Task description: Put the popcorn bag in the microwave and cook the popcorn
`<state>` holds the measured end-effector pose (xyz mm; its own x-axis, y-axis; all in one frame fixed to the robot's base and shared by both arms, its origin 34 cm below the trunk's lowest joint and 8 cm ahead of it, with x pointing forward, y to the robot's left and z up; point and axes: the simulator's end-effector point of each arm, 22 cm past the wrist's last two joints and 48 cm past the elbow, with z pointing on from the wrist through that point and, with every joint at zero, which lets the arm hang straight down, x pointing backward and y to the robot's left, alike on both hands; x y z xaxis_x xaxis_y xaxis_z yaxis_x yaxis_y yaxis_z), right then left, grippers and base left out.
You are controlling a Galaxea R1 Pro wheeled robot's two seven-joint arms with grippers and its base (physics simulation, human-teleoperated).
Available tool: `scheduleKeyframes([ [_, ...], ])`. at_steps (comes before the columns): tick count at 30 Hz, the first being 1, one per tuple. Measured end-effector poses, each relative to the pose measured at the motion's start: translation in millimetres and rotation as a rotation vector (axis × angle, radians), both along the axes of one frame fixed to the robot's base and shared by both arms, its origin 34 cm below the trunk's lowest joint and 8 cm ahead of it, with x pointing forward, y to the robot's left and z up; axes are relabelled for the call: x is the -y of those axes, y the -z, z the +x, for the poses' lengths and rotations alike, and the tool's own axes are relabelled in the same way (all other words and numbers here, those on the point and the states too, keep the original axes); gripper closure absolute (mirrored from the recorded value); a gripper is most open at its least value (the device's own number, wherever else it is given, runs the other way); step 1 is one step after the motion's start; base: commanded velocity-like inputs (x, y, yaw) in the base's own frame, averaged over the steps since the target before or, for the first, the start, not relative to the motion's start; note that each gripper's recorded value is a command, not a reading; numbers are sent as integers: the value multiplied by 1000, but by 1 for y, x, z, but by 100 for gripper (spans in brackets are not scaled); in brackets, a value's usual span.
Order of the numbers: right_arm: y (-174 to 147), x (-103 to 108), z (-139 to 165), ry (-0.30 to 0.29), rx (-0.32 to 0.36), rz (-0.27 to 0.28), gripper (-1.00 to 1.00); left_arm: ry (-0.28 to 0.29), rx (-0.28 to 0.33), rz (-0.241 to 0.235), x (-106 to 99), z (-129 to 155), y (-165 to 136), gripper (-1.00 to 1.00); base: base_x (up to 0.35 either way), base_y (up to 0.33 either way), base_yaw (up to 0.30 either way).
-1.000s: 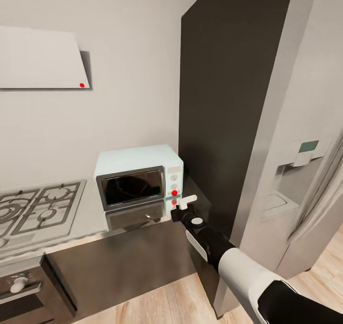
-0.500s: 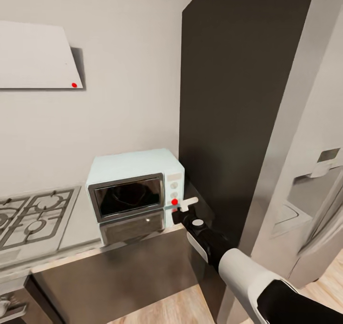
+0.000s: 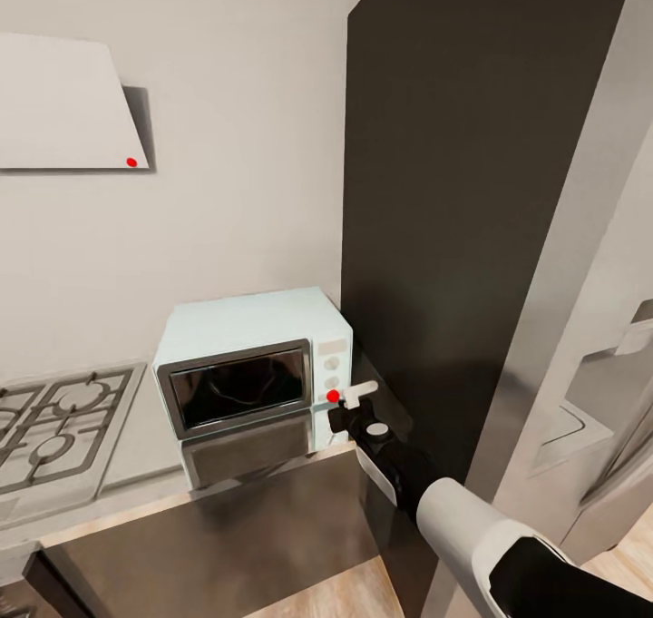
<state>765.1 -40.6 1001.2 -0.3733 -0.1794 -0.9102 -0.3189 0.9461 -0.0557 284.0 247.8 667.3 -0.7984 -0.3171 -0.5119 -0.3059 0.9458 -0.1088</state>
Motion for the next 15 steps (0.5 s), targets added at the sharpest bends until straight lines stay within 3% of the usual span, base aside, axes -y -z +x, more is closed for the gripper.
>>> scheduleKeyframes([
  [15, 16, 3, -8, 3, -28, -8, 100, 0, 0, 0, 0, 0, 0, -100, 48, 0, 0],
])
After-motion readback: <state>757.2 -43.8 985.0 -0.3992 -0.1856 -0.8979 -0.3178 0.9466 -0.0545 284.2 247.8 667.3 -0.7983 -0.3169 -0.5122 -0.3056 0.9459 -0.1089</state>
